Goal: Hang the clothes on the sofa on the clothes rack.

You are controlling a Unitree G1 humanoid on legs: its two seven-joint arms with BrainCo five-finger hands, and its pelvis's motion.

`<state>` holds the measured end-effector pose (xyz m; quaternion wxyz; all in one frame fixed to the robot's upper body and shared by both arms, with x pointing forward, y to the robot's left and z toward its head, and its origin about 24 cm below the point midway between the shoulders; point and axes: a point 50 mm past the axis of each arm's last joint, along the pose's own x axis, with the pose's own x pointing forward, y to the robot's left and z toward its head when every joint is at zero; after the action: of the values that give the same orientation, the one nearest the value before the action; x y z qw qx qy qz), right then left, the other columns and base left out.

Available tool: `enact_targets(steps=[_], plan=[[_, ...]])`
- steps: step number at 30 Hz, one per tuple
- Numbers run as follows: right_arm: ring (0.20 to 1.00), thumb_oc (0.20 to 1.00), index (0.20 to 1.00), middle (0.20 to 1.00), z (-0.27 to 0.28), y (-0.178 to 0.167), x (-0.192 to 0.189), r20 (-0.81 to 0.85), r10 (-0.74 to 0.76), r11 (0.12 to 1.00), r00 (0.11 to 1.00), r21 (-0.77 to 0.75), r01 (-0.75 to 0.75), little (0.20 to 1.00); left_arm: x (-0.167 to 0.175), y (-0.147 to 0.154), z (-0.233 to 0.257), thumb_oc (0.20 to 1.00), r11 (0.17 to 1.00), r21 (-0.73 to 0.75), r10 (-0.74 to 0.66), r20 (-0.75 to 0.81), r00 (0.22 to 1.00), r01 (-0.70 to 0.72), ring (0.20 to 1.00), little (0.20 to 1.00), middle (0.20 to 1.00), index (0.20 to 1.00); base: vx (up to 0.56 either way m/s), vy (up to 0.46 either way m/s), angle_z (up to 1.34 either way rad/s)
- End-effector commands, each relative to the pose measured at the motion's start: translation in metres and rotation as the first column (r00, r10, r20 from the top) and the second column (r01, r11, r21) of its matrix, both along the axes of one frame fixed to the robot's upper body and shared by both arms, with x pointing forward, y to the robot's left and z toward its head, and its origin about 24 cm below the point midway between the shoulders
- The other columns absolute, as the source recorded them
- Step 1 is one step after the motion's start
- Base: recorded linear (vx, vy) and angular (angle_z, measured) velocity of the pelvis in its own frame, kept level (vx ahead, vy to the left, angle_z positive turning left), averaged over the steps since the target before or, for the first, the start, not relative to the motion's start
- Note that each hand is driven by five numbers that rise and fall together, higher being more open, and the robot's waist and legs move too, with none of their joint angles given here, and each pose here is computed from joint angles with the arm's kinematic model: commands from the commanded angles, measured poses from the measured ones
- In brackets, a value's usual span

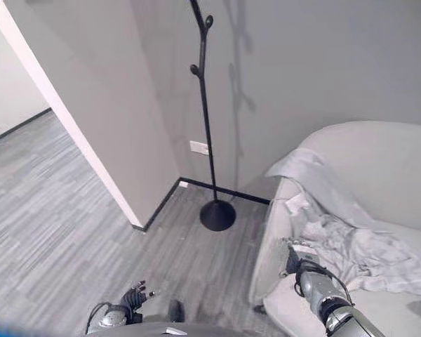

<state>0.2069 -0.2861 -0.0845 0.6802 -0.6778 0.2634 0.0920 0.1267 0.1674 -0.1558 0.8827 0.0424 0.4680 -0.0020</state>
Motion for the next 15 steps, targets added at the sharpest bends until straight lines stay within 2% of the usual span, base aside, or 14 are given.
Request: enact_targets(steps=[1,4,9,12,13,15], plan=[[1.0,1.0,1.0,1.0,0.03,-0.003,0.042,0.158,0.051,0.991,0.986,-0.129,-0.031,1.0,0.046,0.009,0.02,1.0,0.998,0.071,-0.014,0.163,0.987,0.003,1.0,1.0,1.0,1.0,-0.09,0.039,-0.57],[1.0,1.0,1.0,1.0,0.054,-0.023,0.059,0.261,0.001,0.974,0.965,-0.22,0.059,1.0,0.06,0.016,0.027,1.0,0.993,0.109,0.016,0.207,0.978,-0.039,1.0,1.0,1.0,1.0,-0.08,0.019,-0.29],[1.0,1.0,1.0,1.0,0.077,-0.04,0.068,0.343,0.008,0.945,0.939,-0.311,0.105,1.0,0.059,0.02,0.027,1.0,0.99,0.127,0.027,0.211,0.977,-0.055,1.0,1.0,1.0,1.0,0.0,-0.021,0.02],[1.0,1.0,1.0,1.0,0.104,-0.049,0.078,0.492,0.001,0.935,0.871,-0.309,0.174,1.0,0.054,0.024,0.025,1.0,0.986,0.146,0.046,0.193,0.98,-0.075,1.0,1.0,1.0,1.0,0.02,-0.031,-0.03],[1.0,1.0,1.0,1.0,0.122,-0.055,0.081,0.594,-0.019,0.933,0.804,-0.279,0.228,1.0,0.048,0.027,0.021,1.0,0.982,0.165,0.061,0.165,0.984,-0.088,1.0,1.0,1.0,1.0,0.01,-0.03,-0.1],[1.0,1.0,1.0,1.0,0.13,-0.056,0.081,0.633,-0.024,0.934,0.774,-0.262,0.243,1.0,0.043,0.028,0.018,1.0,0.981,0.172,0.07,0.144,0.987,-0.095,1.0,1.0,1.0,1.0,0.02,-0.022,-0.08]])
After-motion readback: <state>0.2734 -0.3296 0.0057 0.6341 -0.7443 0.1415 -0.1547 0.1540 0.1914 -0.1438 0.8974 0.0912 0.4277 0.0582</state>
